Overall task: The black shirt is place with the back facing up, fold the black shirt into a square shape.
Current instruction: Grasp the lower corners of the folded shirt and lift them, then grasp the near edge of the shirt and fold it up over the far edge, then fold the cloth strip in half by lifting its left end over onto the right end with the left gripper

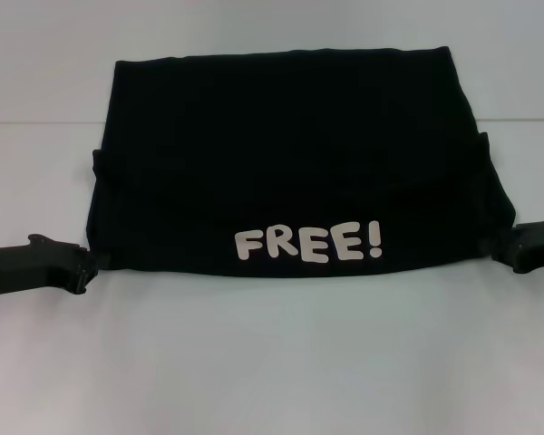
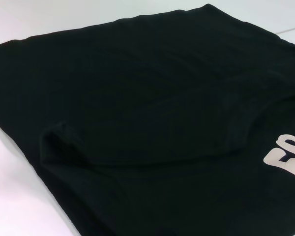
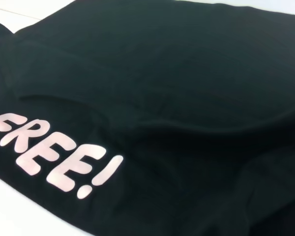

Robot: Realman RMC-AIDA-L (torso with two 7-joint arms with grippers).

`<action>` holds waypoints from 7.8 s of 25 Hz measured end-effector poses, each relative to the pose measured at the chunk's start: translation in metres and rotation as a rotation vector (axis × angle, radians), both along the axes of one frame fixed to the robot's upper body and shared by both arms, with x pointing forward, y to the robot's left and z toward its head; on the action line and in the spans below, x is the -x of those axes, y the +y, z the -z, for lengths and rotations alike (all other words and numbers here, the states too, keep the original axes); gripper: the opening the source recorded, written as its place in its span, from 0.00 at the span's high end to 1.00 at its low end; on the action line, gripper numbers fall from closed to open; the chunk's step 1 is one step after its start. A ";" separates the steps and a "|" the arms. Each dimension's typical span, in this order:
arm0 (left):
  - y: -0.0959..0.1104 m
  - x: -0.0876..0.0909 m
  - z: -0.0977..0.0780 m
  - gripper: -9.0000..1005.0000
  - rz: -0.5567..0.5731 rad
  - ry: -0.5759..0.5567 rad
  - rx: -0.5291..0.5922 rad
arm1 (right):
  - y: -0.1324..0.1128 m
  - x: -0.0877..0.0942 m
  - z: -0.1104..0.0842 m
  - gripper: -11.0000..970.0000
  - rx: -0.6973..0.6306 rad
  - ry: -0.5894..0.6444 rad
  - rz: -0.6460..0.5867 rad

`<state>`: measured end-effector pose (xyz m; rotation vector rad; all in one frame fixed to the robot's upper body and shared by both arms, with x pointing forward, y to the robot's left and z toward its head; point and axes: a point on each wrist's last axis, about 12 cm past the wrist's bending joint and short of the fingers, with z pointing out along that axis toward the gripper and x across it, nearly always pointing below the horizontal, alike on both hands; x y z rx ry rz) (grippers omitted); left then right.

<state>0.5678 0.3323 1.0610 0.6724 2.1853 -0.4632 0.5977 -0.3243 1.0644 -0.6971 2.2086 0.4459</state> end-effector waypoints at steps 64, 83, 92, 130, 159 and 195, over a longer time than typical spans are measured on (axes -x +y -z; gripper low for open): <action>0.035 0.046 -0.049 0.98 0.129 0.149 0.343 | -0.073 0.105 -0.011 0.95 -0.372 -0.070 -0.043; -0.001 -0.057 -0.041 0.98 -0.203 0.072 0.103 | 0.016 -0.034 -0.012 0.95 -0.149 -0.090 0.162; 0.001 -0.065 -0.049 0.98 -0.244 0.039 0.117 | 0.029 -0.056 -0.028 0.95 -0.145 -0.151 0.203; -0.024 -0.088 -0.043 0.98 -0.365 -0.047 0.082 | 0.061 -0.086 -0.035 0.95 -0.046 -0.219 0.367; 0.019 0.000 -0.077 0.12 -0.166 0.153 0.529 | 0.014 -0.031 -0.050 0.26 -0.451 -0.077 0.143; 0.027 0.017 -0.036 0.10 -0.773 0.929 0.989 | 0.046 -0.047 -0.066 0.23 -0.463 -0.090 0.069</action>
